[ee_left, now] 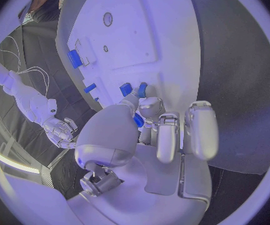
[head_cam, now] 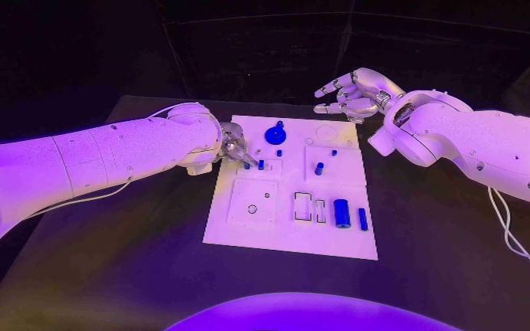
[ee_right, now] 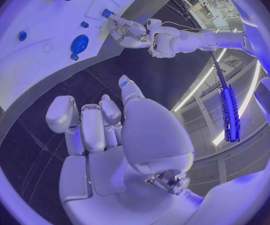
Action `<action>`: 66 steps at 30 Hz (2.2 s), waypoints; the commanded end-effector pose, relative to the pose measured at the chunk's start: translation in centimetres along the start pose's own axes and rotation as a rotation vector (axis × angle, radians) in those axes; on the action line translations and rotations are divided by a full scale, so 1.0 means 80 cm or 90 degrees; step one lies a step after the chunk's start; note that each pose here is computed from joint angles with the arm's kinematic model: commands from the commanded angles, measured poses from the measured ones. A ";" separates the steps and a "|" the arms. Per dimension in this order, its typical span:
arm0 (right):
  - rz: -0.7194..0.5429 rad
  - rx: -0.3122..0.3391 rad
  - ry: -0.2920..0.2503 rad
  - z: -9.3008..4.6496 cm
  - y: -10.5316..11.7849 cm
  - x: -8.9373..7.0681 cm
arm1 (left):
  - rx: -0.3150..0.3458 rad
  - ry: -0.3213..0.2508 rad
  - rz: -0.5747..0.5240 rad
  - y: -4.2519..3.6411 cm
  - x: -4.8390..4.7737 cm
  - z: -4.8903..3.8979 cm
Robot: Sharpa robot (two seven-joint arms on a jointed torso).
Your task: Assemble the parts on the task board
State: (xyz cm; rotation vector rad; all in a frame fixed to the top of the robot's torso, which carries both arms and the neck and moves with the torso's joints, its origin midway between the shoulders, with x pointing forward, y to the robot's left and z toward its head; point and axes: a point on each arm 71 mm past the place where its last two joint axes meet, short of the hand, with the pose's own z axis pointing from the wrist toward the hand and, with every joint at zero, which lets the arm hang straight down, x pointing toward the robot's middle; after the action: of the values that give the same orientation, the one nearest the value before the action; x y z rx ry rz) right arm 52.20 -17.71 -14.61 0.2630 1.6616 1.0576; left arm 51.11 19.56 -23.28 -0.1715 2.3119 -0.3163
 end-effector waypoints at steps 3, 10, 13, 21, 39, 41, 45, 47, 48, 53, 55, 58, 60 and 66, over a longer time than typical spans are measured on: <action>0.001 -0.007 0.001 0.001 0.002 0.000 | -0.015 0.010 0.007 0.0034 0.004 0.001; 0.001 -0.007 0.001 0.001 0.002 0.000 | -0.011 -0.008 -0.016 0.0044 0.002 0.000; 0.001 -0.007 0.001 0.001 0.002 0.000 | -0.010 -0.015 -0.021 0.0048 0.001 0.000; 0.002 -0.006 0.004 0.001 0.001 0.000 | 0.006 -0.043 -0.047 0.0070 -0.003 -0.003; 0.001 -0.002 0.003 0.001 -0.001 0.000 | 0.195 -0.119 -0.227 -0.0060 -0.026 -0.008; 0.001 -0.002 0.003 0.001 -0.001 0.000 | 0.240 -0.136 -0.229 -0.0152 -0.031 -0.008; 0.001 -0.003 0.004 0.001 -0.001 0.000 | 0.313 -0.167 -0.181 -0.0348 -0.035 -0.008; 0.001 -0.003 0.004 0.002 -0.001 0.001 | 0.346 -0.184 -0.133 -0.0456 -0.036 -0.008; 0.002 -0.004 0.004 0.002 -0.001 0.001 | 0.359 -0.191 -0.108 -0.0504 -0.035 -0.008; 0.002 -0.005 0.006 0.002 0.000 0.001 | 0.401 -0.195 -0.027 -0.0680 -0.033 -0.006; 0.002 -0.006 0.007 0.002 0.000 0.002 | 0.409 -0.197 0.004 -0.0734 -0.032 -0.004; 0.002 -0.007 0.007 0.002 0.001 0.002 | 0.409 -0.201 0.040 -0.0781 -0.032 0.000; 0.002 -0.008 0.008 0.002 0.001 0.003 | 0.403 -0.200 0.070 -0.0806 -0.031 0.003; 0.003 -0.010 0.008 0.003 0.003 0.004 | 0.377 -0.190 0.132 -0.0812 -0.026 0.010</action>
State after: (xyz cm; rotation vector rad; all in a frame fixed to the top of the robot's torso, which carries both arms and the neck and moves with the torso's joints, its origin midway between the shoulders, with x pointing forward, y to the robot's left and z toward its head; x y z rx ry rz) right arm 52.26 -17.42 -14.81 0.2591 1.6680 1.0631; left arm 53.46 13.87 -20.40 0.1741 1.8307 -0.8414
